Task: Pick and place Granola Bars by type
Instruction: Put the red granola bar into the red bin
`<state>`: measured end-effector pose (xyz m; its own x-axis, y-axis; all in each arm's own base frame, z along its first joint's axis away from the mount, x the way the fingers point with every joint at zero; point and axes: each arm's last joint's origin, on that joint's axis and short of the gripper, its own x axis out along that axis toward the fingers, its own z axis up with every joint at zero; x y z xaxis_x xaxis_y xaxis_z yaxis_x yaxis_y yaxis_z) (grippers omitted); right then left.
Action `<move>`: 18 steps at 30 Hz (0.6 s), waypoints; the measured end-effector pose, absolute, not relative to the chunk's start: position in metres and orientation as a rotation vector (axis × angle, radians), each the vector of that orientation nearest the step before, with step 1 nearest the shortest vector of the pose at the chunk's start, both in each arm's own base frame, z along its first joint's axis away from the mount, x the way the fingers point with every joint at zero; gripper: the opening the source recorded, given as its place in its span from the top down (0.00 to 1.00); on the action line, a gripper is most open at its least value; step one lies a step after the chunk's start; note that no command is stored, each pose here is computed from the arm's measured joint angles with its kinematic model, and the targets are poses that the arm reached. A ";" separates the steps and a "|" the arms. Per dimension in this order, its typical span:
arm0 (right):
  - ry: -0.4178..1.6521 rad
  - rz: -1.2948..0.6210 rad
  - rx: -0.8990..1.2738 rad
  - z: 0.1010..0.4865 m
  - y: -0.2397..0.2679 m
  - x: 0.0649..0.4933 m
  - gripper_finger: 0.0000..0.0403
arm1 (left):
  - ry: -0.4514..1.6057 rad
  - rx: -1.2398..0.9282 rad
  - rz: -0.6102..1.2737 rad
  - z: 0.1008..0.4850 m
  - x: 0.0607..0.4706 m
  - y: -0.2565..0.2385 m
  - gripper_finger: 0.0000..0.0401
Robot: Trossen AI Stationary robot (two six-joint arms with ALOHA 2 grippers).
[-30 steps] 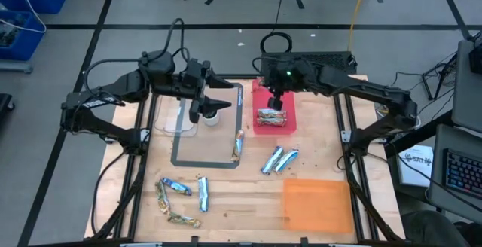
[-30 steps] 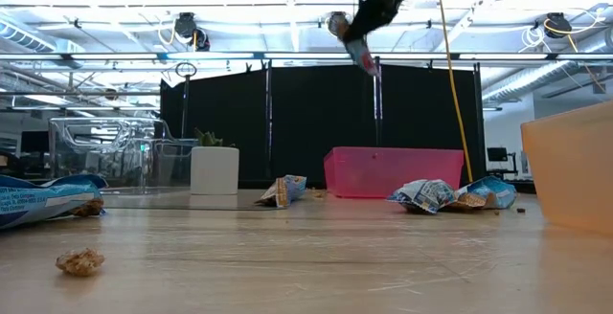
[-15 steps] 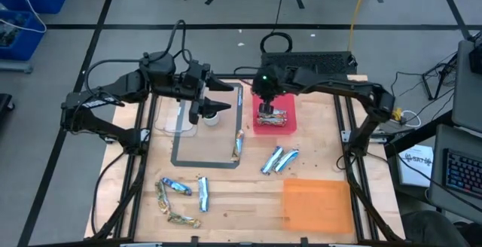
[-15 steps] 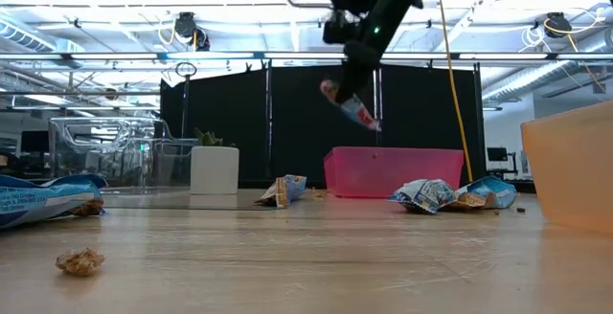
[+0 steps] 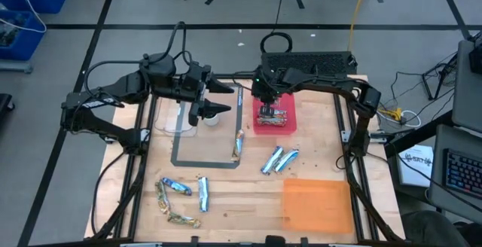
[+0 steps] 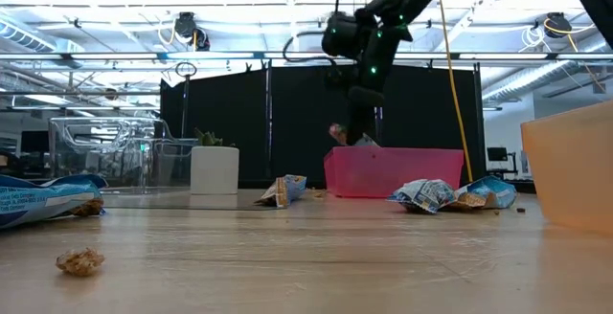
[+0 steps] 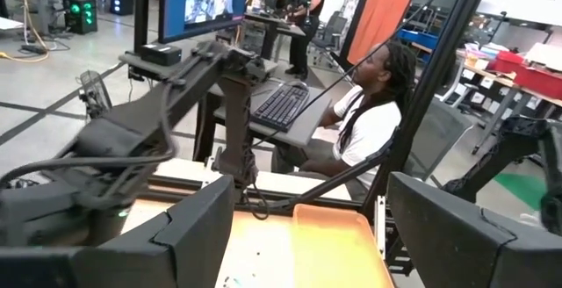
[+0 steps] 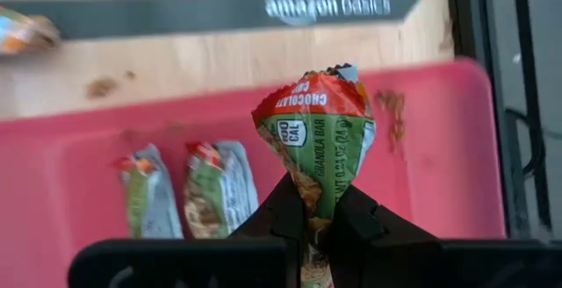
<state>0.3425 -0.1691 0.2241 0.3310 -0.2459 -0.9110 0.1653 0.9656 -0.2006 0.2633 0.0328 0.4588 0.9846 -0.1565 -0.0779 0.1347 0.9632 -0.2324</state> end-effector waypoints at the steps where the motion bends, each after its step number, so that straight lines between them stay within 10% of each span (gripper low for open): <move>1: 1.215 -0.274 -0.064 0.221 -0.171 0.340 0.96 | 0.097 -0.230 -0.151 0.459 0.263 0.032 0.25; 18: 1.299 -0.221 0.051 0.178 -0.176 0.314 0.96 | 0.276 -0.293 -0.132 0.442 0.261 0.028 0.31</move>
